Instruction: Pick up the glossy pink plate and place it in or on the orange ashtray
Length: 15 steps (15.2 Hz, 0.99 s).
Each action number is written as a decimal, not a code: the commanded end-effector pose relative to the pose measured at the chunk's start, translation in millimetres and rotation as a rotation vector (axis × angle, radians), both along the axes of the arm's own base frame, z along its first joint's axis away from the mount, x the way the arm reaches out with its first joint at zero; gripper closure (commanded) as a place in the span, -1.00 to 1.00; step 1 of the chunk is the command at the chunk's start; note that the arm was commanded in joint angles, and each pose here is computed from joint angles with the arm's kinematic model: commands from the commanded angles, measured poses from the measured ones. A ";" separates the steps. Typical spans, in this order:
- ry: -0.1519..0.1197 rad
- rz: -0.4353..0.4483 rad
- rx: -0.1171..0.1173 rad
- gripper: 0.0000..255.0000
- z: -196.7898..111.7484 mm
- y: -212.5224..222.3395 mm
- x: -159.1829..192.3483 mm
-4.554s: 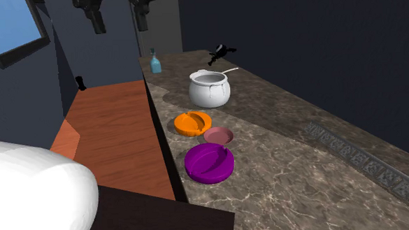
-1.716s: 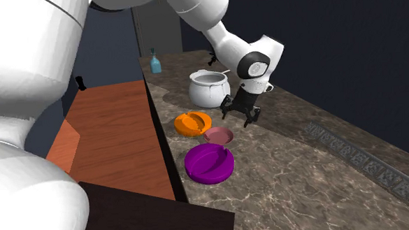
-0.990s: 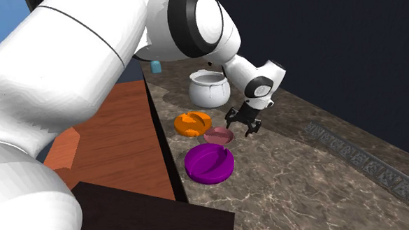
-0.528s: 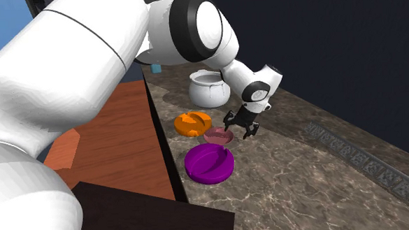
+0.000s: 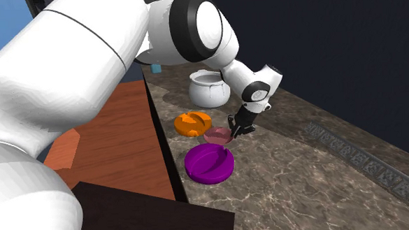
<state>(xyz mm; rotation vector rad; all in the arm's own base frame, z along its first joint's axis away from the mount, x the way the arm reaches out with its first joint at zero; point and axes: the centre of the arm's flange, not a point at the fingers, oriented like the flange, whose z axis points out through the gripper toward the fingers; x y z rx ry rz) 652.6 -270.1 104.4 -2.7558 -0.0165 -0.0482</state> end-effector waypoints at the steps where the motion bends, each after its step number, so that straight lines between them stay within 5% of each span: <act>1: 0.000 0.000 0.000 1.00 -0.1 0.2 0.0; 15: 0.000 0.000 0.000 1.00 52.7 0.2 0.0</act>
